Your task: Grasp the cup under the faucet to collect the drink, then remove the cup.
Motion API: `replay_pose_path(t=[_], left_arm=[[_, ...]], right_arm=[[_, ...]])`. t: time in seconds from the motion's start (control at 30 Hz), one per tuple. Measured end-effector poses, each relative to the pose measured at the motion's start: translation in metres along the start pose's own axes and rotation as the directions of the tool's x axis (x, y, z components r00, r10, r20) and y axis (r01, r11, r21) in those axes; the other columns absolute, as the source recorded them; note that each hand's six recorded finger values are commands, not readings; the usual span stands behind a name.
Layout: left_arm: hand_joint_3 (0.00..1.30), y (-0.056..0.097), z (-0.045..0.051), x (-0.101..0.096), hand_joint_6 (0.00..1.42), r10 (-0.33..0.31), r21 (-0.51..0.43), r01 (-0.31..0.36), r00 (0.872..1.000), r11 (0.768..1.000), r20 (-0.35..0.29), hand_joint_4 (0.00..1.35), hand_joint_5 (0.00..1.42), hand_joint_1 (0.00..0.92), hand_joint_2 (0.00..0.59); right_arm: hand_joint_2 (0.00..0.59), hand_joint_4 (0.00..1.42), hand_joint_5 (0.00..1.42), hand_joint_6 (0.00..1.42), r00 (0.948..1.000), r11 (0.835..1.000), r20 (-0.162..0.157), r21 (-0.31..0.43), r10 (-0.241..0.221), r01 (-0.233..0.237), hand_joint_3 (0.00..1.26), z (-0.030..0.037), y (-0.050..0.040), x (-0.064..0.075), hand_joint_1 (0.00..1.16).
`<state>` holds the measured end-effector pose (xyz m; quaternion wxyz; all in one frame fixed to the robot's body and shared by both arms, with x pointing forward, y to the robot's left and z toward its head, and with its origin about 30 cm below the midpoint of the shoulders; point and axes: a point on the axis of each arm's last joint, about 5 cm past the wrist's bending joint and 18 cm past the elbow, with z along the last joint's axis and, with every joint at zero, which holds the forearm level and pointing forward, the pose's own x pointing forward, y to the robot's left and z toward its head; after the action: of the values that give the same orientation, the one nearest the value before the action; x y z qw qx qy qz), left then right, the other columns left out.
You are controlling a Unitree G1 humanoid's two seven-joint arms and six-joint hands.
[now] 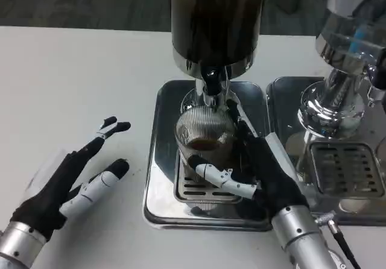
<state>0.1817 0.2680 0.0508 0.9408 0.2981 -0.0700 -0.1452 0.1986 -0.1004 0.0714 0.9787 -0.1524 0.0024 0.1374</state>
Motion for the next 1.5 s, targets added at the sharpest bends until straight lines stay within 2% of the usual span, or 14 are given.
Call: replay_pose_path(t=[0.43,0.7,1.07,1.27,1.5], left_arm=[[0.19,-0.0024,-0.0006,-0.0053,0.00,0.006,-0.004,-0.006,1.000,1.000,-0.006,0.00,0.07,0.000,0.146],[0.19,-0.0042,-0.0009,-0.0078,0.00,0.008,-0.007,-0.009,1.000,1.000,-0.010,0.00,0.07,0.000,0.146],[0.19,-0.0044,-0.0008,-0.0076,0.00,0.007,-0.008,-0.007,1.000,1.000,-0.009,0.00,0.07,0.000,0.145],[0.19,-0.0044,-0.0008,-0.0074,0.00,0.007,-0.008,-0.007,1.000,1.000,-0.009,0.00,0.07,0.000,0.142],[0.19,-0.0043,-0.0008,-0.0070,0.00,0.006,-0.008,-0.006,1.000,1.000,-0.009,0.00,0.07,0.000,0.138]], right_arm=[[0.231,0.29,0.28,0.33,0.9999,1.000,0.008,0.014,0.009,-0.009,0.25,0.0007,0.0017,0.0011,0.87],[0.239,0.37,0.35,0.41,0.9995,0.999,0.007,0.027,-0.030,0.030,0.34,-0.0001,0.0021,0.0007,0.92],[0.247,0.42,0.43,0.54,0.9956,0.992,-0.005,0.079,-0.094,0.094,0.37,-0.0017,0.0059,-0.0017,0.98],[0.244,0.46,0.45,0.58,0.9945,0.991,-0.006,0.089,-0.105,0.105,0.37,-0.0026,0.0055,-0.0019,1.03],[0.244,0.48,0.48,0.62,0.9907,0.986,-0.010,0.096,-0.136,0.136,0.40,-0.0029,0.0074,-0.0031,1.04]])
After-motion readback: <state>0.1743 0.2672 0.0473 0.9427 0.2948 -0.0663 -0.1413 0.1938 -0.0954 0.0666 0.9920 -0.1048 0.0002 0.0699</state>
